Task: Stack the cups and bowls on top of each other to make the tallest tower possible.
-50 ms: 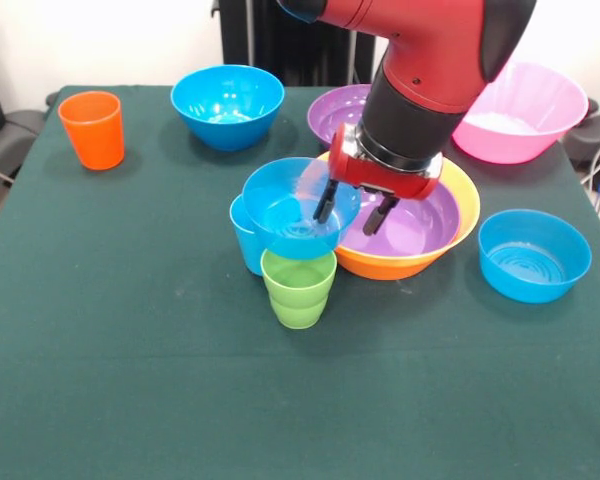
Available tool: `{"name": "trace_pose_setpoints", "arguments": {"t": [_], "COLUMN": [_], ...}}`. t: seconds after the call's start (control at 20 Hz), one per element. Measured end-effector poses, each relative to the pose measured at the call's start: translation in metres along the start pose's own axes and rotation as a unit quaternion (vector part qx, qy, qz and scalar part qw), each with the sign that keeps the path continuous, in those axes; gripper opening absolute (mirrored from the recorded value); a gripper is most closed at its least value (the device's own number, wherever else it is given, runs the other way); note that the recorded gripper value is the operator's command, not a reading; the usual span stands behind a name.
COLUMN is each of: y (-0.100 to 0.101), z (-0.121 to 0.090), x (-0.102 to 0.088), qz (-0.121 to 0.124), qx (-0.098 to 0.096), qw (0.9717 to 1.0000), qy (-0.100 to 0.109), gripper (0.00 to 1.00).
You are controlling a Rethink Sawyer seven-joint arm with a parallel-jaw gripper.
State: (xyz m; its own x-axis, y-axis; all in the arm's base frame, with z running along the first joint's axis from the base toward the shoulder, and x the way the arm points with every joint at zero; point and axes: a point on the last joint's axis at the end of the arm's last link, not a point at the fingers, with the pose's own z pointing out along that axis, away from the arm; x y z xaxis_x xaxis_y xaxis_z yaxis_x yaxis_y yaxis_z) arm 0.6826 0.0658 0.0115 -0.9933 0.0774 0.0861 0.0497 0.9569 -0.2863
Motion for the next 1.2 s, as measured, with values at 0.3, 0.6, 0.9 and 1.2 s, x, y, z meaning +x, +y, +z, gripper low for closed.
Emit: {"name": "trace_pose_setpoints", "arguments": {"t": [0.3, 0.6, 0.9, 1.2], "y": [0.001, 0.002, 0.005, 0.007], "z": [0.000, -0.002, -0.011, -0.025], "x": [0.002, 0.002, 0.000, -0.004], "qz": [-0.001, -0.002, -0.003, -0.005], "qx": [0.001, 0.001, 0.001, 0.001], "qw": [1.0000, 1.0000, 1.0000, 0.9999], "qy": [0.006, 0.005, -0.002, -0.011], "gripper": [1.00, 1.00, 1.00, 1.00]}}
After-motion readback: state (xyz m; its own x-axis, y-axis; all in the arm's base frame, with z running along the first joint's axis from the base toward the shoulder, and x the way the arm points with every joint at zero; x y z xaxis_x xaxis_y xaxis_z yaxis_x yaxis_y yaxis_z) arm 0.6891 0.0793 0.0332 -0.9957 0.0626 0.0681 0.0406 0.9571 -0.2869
